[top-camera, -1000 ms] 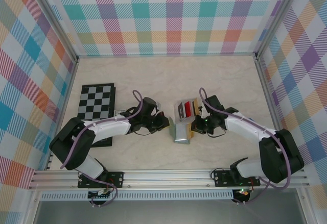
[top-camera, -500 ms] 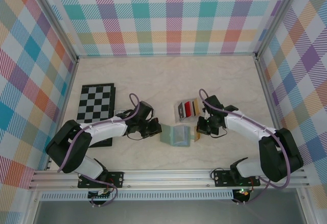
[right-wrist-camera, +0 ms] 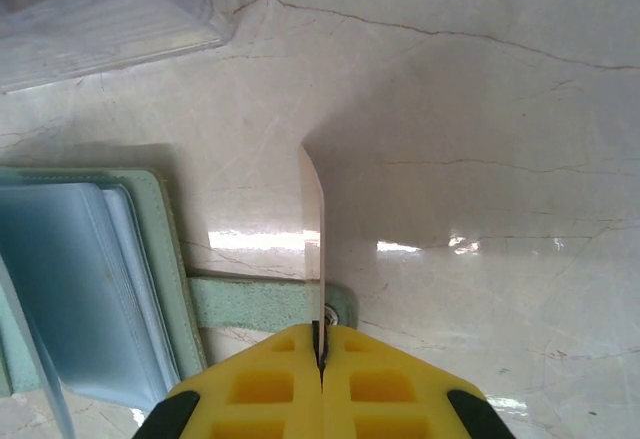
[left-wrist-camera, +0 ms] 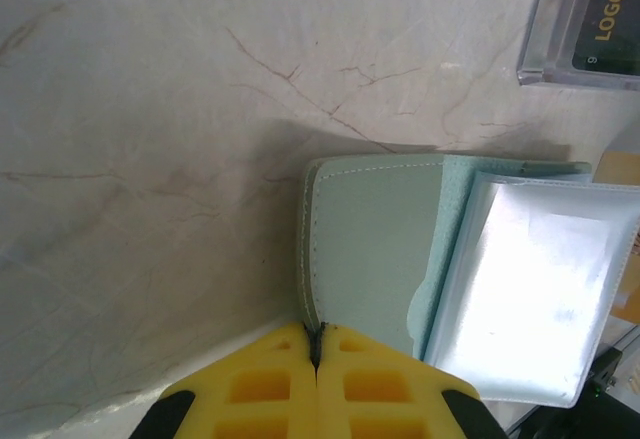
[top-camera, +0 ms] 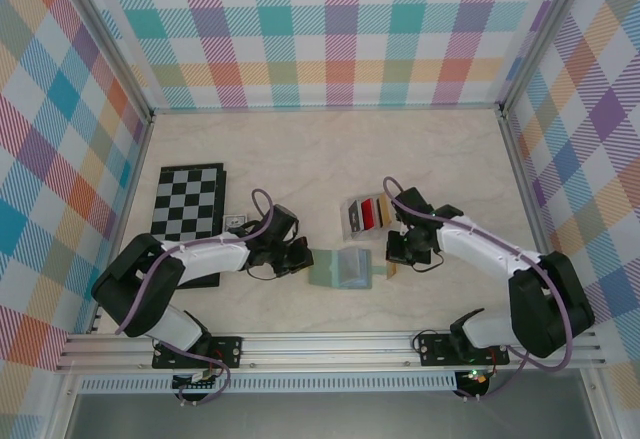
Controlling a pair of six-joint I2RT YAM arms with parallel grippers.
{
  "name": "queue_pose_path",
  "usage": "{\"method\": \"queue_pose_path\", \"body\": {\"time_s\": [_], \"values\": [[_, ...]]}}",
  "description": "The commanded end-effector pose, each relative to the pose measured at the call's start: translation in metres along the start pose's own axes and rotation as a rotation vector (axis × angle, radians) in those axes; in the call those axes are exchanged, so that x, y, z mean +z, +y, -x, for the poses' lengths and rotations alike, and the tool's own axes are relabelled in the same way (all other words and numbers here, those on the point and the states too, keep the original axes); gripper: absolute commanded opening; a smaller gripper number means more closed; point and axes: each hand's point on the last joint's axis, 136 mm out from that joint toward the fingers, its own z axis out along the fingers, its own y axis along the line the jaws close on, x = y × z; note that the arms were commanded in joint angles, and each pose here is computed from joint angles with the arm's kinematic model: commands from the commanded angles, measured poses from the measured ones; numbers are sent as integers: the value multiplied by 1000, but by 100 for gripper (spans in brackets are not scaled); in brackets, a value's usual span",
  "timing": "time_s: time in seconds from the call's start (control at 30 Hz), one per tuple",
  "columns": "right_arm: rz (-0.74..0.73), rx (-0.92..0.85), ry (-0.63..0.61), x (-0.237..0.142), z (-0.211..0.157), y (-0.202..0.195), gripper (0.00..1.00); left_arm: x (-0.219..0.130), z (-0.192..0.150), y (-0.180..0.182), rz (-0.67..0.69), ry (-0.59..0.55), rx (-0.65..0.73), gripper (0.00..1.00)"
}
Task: Put the credit cards into the card holder
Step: Flip over the card slot in the card holder.
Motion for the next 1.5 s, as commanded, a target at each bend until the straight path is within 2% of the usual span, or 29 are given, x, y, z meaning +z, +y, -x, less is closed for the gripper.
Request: {"method": "queue_pose_path", "body": {"time_s": [0.0, 0.17, 0.37, 0.93, 1.23, 1.47], "values": [[47, -20, -6, -5, -5, 5, 3, 6, -2, 5, 6, 10, -21, 0], [175, -2, -120, -35, 11, 29, 4, 10, -3, 5, 9, -14, -48, 0], [331, -3, -86, -39, 9, 57, 5, 13, -1, -3, -12, -33, -52, 0], [262, -23, -20, 0, 1, 44, 5, 14, -3, -5, -5, -22, -42, 0], [351, -45, -24, -1, 2, 59, 5, 17, -4, -6, -8, -13, -39, 0], [349, -53, -41, -10, 6, 63, 5, 17, -2, -10, -16, -15, -36, 0]]}}
